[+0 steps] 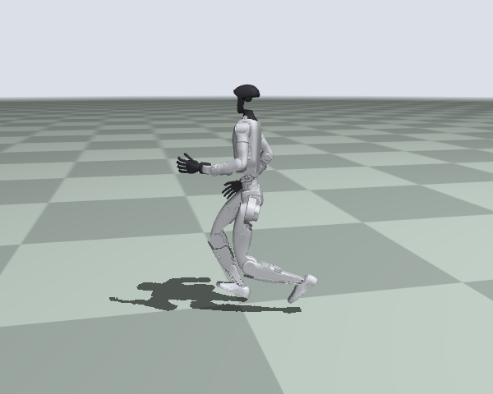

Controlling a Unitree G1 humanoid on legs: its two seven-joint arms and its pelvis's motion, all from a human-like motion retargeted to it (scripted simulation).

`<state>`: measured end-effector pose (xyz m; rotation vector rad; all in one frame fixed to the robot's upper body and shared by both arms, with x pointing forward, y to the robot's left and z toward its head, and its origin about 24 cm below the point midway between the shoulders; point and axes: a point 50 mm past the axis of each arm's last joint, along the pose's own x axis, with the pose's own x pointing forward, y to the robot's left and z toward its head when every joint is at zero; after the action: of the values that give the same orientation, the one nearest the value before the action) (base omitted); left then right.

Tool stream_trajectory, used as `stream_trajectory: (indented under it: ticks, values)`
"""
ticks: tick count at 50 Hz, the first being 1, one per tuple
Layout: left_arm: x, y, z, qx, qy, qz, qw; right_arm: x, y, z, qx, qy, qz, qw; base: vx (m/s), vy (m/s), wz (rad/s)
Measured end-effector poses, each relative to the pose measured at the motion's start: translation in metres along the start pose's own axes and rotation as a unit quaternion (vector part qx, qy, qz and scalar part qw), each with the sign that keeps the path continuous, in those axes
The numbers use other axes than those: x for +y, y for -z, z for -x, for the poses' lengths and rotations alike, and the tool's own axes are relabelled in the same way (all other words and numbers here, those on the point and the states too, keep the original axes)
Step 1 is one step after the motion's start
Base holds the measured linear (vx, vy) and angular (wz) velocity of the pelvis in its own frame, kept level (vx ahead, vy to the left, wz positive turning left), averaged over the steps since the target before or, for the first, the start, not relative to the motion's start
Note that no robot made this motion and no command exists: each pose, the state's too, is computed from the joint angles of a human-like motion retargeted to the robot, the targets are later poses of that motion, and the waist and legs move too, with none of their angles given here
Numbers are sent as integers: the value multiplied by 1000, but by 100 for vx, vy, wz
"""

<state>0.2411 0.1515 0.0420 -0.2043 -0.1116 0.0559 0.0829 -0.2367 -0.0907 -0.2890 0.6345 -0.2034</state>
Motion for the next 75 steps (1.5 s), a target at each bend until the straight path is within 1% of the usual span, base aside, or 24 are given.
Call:
stream_trajectory:
  ticks: [3, 6, 10, 13, 15, 18, 22, 25, 28, 32, 35, 37, 40, 43, 47, 50, 52, 55, 59, 62, 66, 70, 72, 75]
  values:
    - [18, 43, 36, 119, -30, -24, 992, 15, -50, -29, -88, -6, 10, 996, -12, -3, -55]
    - [49, 80, 85, 246, -82, -33, 965, 33, -132, -61, -217, -11, 20, 976, -7, -2, -52]
    - [91, 90, 159, 343, -143, -23, 928, 43, -216, -55, -358, -49, -14, 932, 11, 3, 91]
    - [111, 86, 193, 371, -181, -29, 910, 46, -237, -38, -411, -88, -31, 907, 9, 7, 107]
    - [113, 85, 201, 375, -195, -30, 906, 49, -233, -33, -412, -106, -30, 905, -2, 7, 61]
    - [107, 85, 187, 352, -191, -44, 915, 55, -196, -35, -354, -110, -11, 929, -6, 4, 32]
    - [78, 80, 95, 243, -157, -70, 955, 57, -114, -43, -207, -80, 27, 975, -8, 4, 57]
    - [48, 50, 28, 133, -118, -44, 983, 44, -52, -33, -97, -72, 40, 992, 2, -1, -4]
    - [23, 11, -7, 33, -62, -8, 997, 19, -9, -14, -16, -50, 33, 998, 13, -8, -85]
    - [-2, -19, -16, -44, 12, 0, 999, -6, 19, 7, 38, -7, 16, 999, 5, -10, -90]
    - [-6, -13, -6, -29, 34, -4, 999, -6, 14, 5, 29, 7, 11, 999, -7, -5, -35]
    - [1, 9, 9, 29, 27, -18, 999, 0, -6, -10, -6, 7, 17, 1000, -10, -4, -30]
    - [26, 52, 43, 153, -15, -53, 987, 16, -66, -47, -107, 4, 42, 993, -14, -5, -61]
    - [56, 83, 93, 265, -68, -50, 961, 30, -148, -69, -237, -6, 41, 971, -5, -2, -26]
    - [93, 87, 157, 343, -122, -30, 931, 40, -223, -57, -367, -48, -6, 929, 11, 3, 99]
    - [110, 85, 185, 368, -154, -34, 916, 44, -244, -40, -418, -87, -21, 904, 8, 7, 112]
    - [111, 85, 190, 370, -167, -34, 913, 49, -237, -36, -416, -106, -15, 903, -1, 6, 61]
    - [106, 86, 177, 347, -171, -46, 921, 58, -203, -36, -366, -120, 3, 923, -5, 4, 30]
    - [82, 78, 90, 239, -154, -77, 956, 62, -122, -45, -220, -96, 35, 970, -8, 5, 57]
    - [54, 48, 20, 133, -125, -56, 982, 48, -63, -40, -112, -81, 43, 989, 0, 0, 0]
    - [18, -1, -23, 5, -48, -22, 999, 14, -11, -19, -18, -44, 28, 998, 12, -8, -92]
    - [-6, -21, -25, -55, 32, -35, 997, -7, 5, -5, 12, 0, 11, 1000, 4, -10, -84]
    - [-10, -12, -16, -36, 54, -50, 997, -5, -4, -9, -7, 8, 10, 1000, -7, -6, -42]
    - [2, 23, 12, 54, 50, -83, 994, 5, -40, -29, -74, 8, 20, 997, -12, -4, -51]
